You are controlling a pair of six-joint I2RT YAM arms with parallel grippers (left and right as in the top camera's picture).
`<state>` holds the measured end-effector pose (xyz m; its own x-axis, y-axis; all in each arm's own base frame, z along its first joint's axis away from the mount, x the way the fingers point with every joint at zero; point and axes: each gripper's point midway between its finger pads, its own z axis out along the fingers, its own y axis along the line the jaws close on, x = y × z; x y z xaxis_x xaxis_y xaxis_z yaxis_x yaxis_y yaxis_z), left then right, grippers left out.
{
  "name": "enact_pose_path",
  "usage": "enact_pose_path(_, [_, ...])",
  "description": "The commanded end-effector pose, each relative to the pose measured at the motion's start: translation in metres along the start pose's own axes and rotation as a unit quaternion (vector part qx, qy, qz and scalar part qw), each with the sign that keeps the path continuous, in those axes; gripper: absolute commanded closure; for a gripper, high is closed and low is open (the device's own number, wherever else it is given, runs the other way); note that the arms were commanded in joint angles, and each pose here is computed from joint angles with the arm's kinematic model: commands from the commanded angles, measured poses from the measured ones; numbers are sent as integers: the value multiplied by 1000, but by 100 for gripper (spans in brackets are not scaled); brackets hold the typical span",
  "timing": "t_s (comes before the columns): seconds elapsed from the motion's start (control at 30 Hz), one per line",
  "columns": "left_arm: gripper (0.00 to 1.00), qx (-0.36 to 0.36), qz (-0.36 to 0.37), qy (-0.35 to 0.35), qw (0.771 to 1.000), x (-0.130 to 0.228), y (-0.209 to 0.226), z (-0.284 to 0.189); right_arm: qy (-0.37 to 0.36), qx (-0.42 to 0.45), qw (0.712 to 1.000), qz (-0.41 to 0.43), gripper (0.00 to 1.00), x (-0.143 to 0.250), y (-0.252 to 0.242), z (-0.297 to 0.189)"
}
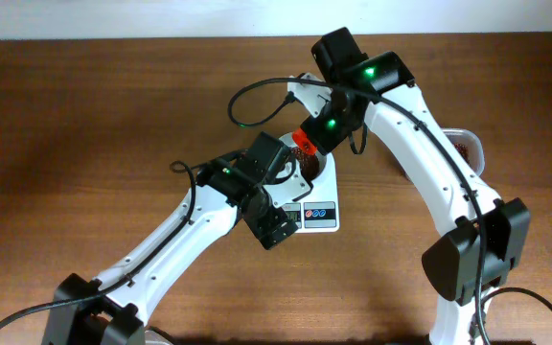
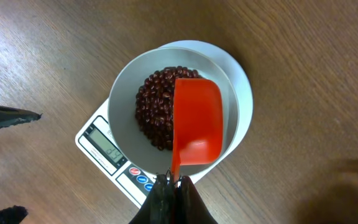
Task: Scoop item into bowl and weigh 50g on scale
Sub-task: 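Tip the scoop to pour beans into the white bowl, then move the empty scoop back to the bean tub with the right gripper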
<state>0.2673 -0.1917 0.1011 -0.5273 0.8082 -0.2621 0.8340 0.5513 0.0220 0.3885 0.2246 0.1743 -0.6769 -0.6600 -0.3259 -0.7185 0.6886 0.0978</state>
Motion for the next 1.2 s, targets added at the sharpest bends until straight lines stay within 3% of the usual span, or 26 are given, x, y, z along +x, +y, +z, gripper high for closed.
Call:
enact_pose_path(0.0, [1, -1, 8, 0, 1000, 1, -1, 0, -42, -8, 999, 5, 96, -18, 7, -19])
enact_pose_path(0.07, [1, -1, 8, 0, 1000, 1, -1, 0, -33, -20, 998, -50, 96, -14, 17, -18])
enact_pose_path(0.13, [1, -1, 8, 0, 1000, 1, -1, 0, -16, 33, 999, 6, 96, -9, -1, -18])
enact_pose_path(0.23, [1, -1, 8, 0, 1000, 1, -1, 0, -28, -9, 999, -21, 96, -13, 14, -18])
enact_pose_path(0.37, [1, -2, 8, 0, 1000, 1, -1, 0, -32, -10, 999, 39, 96, -10, 0, -21])
enact_pose_path(0.5, [1, -1, 8, 0, 1000, 1, -1, 0, -71, -118, 987, 79, 96, -12, 2, -36])
enact_pose_path(0.73, [1, -1, 8, 0, 1000, 1, -1, 0, -39, -129, 964, 228, 96, 54, -71, -62])
enact_pose_path(1.0, [1, -1, 8, 0, 1000, 1, -1, 0, -42, -79, 926, 366, 96, 133, -158, -89])
enact_pose_path(1.17, [1, -1, 8, 0, 1000, 1, -1, 0, 54, 26, 897, 439, 96, 201, -192, -79])
